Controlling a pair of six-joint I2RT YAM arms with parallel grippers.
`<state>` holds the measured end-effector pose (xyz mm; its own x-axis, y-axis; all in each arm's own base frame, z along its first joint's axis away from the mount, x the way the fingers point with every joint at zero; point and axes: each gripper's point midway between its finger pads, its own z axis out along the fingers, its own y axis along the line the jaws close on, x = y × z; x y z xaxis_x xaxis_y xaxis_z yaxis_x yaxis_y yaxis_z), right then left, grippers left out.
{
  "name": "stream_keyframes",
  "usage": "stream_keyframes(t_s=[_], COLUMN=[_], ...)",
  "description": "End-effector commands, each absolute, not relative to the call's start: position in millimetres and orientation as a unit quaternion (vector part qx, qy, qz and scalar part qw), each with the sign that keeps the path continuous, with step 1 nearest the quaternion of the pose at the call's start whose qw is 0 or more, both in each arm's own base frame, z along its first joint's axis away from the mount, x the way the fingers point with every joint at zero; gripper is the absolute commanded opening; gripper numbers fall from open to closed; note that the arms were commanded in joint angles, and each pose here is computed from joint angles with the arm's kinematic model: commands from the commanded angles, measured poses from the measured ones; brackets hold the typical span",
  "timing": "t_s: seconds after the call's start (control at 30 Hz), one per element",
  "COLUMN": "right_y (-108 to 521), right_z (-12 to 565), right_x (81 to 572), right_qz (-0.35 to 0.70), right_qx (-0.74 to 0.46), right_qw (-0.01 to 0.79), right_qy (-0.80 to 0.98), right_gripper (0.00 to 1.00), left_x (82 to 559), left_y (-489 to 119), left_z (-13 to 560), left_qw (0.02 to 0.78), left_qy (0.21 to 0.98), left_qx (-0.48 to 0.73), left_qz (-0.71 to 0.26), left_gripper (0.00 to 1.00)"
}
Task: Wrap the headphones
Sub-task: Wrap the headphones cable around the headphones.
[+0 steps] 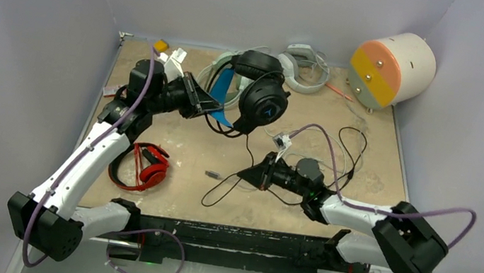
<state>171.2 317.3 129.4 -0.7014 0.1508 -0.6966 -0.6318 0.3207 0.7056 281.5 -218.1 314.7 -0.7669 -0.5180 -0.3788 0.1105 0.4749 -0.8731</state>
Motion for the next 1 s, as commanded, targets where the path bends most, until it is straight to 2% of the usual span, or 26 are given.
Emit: stream_keyframes(t_s=[0.0, 0.1, 0.33, 0.6, 0.97], right_y=[311.0, 312.3, 348.5, 393.6, 400.4], right_z=[152.9, 176.2, 190.5, 156.8, 123.4], right_x=[174.0, 180.3, 148.9, 122.8, 123.7], right_qz=[0.541, 0.518, 0.537, 0.54, 0.502], right_qx=[-0.208, -0.247, -0.3, -0.332, -0.322], right_qw=[0.357, 0.38, 0.348, 0.276, 0.221], right_qy=[0.733, 0.725, 0.708, 0.722, 0.772], right_gripper=[0.04, 0.02, 0.0, 0.0, 0.0], left_x=[258.2, 268.3, 303.3, 318.5, 323.1], left_y=[-234.4, -230.0, -211.7, -208.0, -205.5], left_z=[357.6, 342.1, 329.8, 343.6, 349.8], left_qw=[0.324, 0.331, 0.392, 0.422, 0.433], left_qy=[0.767, 0.778, 0.765, 0.736, 0.74], left_qx=[-0.002, -0.026, -0.12, -0.151, -0.146], left_qz=[-0.554, -0.533, -0.496, -0.508, -0.493], left_gripper=[0.0, 0.0, 0.0, 0.0, 0.0])
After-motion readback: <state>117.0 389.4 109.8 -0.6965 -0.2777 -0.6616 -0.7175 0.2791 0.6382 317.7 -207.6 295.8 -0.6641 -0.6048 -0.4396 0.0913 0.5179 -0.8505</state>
